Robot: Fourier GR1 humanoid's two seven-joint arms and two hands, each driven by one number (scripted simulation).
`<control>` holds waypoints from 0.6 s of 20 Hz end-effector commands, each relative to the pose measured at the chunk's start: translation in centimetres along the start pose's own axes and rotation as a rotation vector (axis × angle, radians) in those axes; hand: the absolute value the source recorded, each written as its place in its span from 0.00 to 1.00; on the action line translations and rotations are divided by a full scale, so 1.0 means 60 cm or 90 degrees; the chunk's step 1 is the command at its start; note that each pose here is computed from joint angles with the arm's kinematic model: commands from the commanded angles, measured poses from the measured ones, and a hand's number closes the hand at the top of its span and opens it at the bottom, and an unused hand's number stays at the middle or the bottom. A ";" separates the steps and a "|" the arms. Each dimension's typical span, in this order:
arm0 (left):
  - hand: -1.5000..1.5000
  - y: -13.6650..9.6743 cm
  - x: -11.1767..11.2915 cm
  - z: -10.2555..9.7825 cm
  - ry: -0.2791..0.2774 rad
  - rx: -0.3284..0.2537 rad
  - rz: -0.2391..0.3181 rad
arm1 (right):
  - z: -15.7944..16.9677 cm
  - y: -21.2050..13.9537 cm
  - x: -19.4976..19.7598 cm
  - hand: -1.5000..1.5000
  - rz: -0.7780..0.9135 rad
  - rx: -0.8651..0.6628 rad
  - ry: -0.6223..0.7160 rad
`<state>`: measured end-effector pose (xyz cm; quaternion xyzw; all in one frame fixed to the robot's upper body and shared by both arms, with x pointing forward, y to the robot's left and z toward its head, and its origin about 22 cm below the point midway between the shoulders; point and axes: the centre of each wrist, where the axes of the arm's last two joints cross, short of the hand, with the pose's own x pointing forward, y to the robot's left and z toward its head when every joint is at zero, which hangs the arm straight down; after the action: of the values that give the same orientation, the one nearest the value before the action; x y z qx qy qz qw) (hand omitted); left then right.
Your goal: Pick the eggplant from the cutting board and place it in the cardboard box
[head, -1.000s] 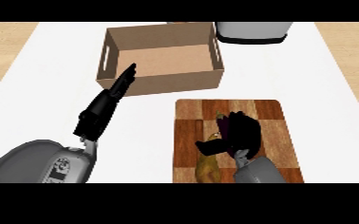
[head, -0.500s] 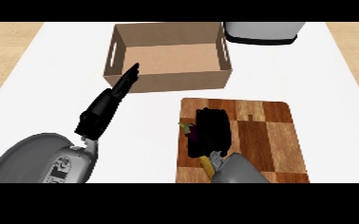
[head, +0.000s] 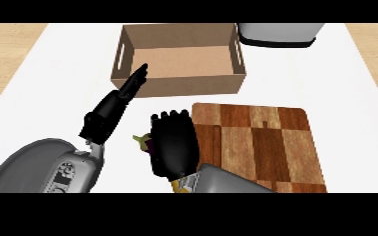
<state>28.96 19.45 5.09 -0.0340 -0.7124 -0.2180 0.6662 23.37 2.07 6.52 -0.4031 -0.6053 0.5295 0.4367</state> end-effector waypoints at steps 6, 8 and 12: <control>0.50 -0.011 -0.034 0.020 0.007 0.026 0.000 | 0.073 -0.132 0.078 1.00 -0.106 -0.082 -0.095; 0.50 -0.009 -0.006 0.012 0.020 0.019 0.005 | 0.061 -0.145 0.074 1.00 -0.141 -0.132 -0.090; 0.50 0.007 -0.027 0.005 0.011 0.015 0.001 | 0.063 -0.209 0.089 1.00 -0.174 -0.164 -0.052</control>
<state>28.61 19.59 3.54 -0.0233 -0.7077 -0.2114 0.6738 18.70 4.33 16.63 -0.3394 -0.7312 0.4584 0.3743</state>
